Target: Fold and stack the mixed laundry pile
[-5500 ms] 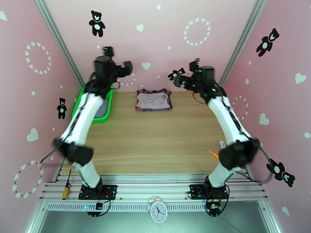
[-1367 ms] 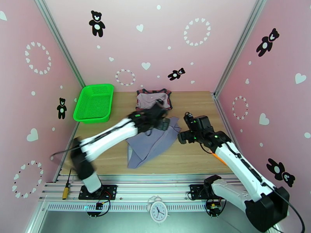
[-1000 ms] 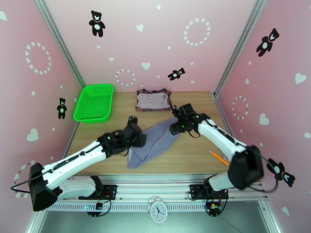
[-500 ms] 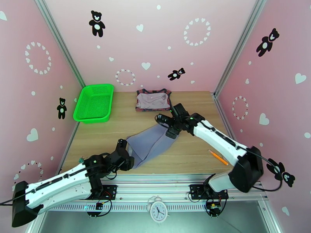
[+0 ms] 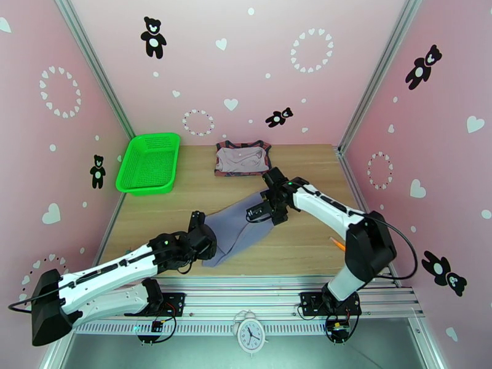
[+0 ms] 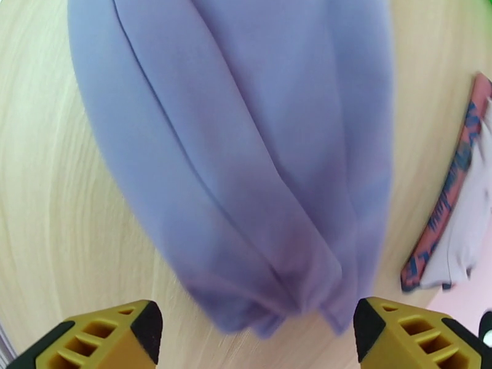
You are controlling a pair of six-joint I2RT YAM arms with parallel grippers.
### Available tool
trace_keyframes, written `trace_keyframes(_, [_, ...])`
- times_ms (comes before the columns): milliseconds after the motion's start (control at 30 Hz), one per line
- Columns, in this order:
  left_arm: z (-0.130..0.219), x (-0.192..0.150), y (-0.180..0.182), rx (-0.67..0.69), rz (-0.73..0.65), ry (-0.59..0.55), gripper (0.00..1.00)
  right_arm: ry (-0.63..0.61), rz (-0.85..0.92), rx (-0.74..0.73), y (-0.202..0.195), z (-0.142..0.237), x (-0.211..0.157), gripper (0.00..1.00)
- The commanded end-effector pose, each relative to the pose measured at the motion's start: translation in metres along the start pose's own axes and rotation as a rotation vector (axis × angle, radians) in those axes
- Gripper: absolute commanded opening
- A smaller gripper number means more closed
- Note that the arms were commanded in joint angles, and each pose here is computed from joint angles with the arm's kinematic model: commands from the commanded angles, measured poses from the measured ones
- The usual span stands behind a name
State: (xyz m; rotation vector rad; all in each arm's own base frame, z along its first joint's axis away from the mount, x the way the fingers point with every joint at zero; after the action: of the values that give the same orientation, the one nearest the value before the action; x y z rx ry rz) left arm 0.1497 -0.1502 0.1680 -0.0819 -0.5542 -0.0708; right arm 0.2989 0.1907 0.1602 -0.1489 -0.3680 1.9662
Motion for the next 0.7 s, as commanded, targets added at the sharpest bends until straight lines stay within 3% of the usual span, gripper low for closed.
trace_keyframes(0, [0.0, 0.005, 0.006, 0.038, -0.004, 0.018, 0.79, -0.011, 0.06, 0.003, -0.004, -0.015, 0.003, 0.86])
trace_keyframes(267, [-0.008, 0.003, 0.009, 0.057, -0.007, 0.07, 0.8, 0.026, 0.065, 0.076, -0.001, -0.039, 0.0, 0.78])
trace_keyframes(467, [-0.011, -0.001, 0.008, 0.066, -0.012, 0.103, 0.8, 0.064, 0.054, 0.079, 0.002, -0.037, -0.006, 0.55])
trace_keyframes(667, [-0.012, -0.002, 0.0, 0.036, -0.062, 0.16, 0.8, 0.092, -0.02, -0.018, 0.001, -0.012, -0.015, 0.47])
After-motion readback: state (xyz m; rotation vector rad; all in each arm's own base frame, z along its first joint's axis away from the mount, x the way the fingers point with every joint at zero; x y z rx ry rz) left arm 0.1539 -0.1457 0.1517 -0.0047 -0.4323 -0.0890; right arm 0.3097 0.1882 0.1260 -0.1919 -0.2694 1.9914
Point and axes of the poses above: each hand's point on the last joint's axis, 136 mm out from that joint toward the fingers, its own z axis back along the fingers, its own y axis along the line the jaws close on, x = y × z, the point moved 7 cm from there along z, back along the fingers, and after that the axes turned 2 degrees about -z, right-handed, at the moved point
